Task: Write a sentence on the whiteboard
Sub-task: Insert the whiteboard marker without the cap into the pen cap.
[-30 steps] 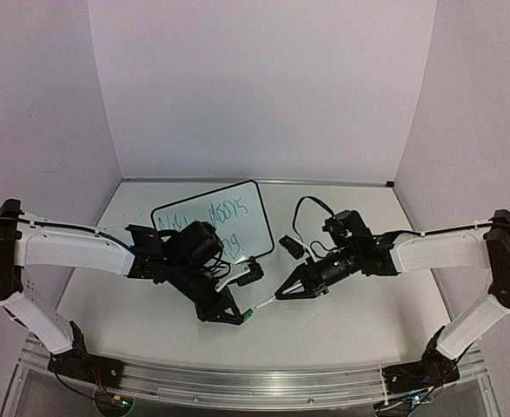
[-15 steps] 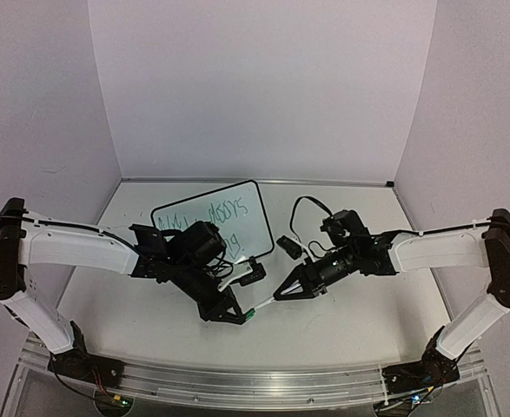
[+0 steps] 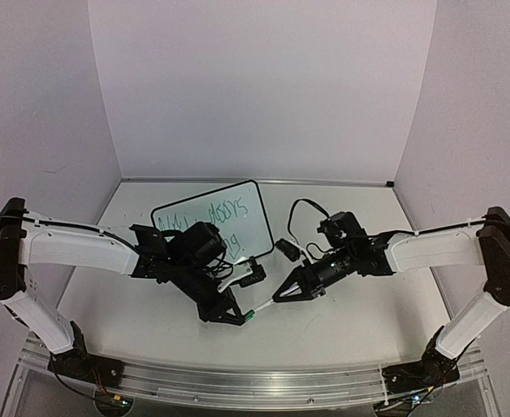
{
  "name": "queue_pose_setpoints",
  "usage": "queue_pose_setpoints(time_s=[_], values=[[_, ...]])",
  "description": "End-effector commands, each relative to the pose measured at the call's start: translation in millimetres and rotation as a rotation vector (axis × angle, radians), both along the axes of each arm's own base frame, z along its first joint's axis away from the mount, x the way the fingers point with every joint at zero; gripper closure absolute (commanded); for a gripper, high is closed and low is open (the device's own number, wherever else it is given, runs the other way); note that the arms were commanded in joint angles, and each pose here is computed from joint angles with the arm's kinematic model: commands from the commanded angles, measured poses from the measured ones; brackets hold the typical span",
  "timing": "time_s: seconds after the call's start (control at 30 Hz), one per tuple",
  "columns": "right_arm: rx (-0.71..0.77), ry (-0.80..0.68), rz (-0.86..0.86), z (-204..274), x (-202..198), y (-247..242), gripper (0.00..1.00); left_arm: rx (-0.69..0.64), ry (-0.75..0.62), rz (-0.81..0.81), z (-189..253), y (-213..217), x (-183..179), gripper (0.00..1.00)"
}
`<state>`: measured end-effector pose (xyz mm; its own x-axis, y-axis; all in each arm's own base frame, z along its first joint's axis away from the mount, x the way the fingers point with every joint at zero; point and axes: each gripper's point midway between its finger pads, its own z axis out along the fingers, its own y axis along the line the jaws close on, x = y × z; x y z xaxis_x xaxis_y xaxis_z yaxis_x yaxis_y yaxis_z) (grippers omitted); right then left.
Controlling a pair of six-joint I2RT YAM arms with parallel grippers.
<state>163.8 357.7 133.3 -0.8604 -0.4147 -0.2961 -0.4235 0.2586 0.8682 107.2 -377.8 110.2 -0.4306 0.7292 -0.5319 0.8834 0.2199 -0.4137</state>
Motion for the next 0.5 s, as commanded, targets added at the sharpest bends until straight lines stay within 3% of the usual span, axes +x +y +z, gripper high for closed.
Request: queue_pose_setpoints(time_s=[0.0,0.47], values=[[0.054,-0.021,0.065,11.2,-5.0,11.3,1.00,-0.072,-0.023,-0.040,22.9,-13.9,-0.3,1.00],[0.070,0.004,0.126,8.1,-15.6,16.4,1.00,-0.103,-0.056,-0.085,31.0,-22.0,-0.5,1.00]])
